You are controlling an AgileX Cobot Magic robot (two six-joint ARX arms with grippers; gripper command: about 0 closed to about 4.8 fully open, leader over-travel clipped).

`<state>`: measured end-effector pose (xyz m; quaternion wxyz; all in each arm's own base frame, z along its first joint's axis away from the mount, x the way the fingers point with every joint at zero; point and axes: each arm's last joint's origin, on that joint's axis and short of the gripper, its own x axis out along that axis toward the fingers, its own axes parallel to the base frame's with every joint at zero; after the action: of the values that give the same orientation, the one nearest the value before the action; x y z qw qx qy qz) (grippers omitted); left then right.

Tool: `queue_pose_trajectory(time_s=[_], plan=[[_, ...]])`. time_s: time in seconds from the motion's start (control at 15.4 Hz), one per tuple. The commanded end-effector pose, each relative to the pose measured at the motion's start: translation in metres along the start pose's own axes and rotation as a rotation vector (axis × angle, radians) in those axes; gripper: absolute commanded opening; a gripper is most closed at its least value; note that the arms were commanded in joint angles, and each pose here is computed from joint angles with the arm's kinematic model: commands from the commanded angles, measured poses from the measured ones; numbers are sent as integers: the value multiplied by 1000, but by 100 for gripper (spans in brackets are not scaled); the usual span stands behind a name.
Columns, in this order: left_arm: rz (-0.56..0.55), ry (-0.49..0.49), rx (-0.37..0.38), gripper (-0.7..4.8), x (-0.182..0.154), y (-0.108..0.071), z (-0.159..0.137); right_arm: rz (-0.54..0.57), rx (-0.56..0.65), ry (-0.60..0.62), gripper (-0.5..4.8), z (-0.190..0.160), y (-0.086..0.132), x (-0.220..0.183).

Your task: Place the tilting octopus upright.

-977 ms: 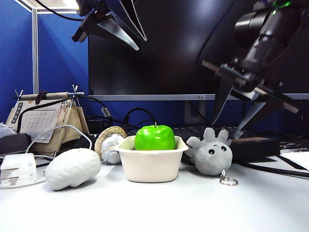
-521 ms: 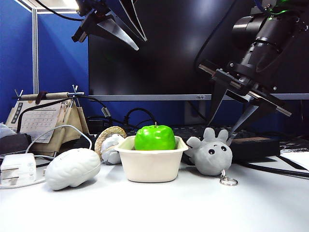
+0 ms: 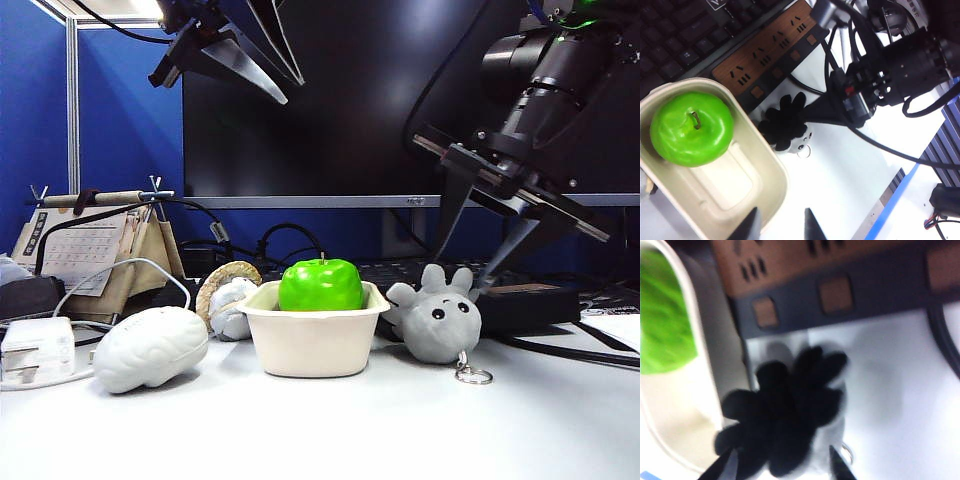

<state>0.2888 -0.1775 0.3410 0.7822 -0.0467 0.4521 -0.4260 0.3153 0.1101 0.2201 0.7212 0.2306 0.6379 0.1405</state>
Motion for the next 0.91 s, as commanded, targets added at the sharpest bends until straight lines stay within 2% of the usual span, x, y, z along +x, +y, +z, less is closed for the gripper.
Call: queue_pose_trajectory(time_s=[0.07, 0.46, 0.59, 0.78, 0.85, 0.91], plan=[[-2, -9, 9, 121, -1, 0, 1, 11, 12, 37, 234, -3, -4, 7], [-2, -6, 7, 121, -1, 0, 1, 7, -9, 61, 229, -3, -2, 27], [-2, 12, -3, 121, -1, 0, -1, 16, -32, 51, 201, -3, 3, 31], [-1, 24, -11, 121, -1, 0, -2, 26, -43, 41, 195, -2, 5, 32], [-1, 24, -10, 121, -1, 0, -2, 26, -54, 41, 139, -2, 5, 32], [-1, 24, -10, 121, -1, 0, -2, 23, -60, 39, 134, -2, 5, 32]])
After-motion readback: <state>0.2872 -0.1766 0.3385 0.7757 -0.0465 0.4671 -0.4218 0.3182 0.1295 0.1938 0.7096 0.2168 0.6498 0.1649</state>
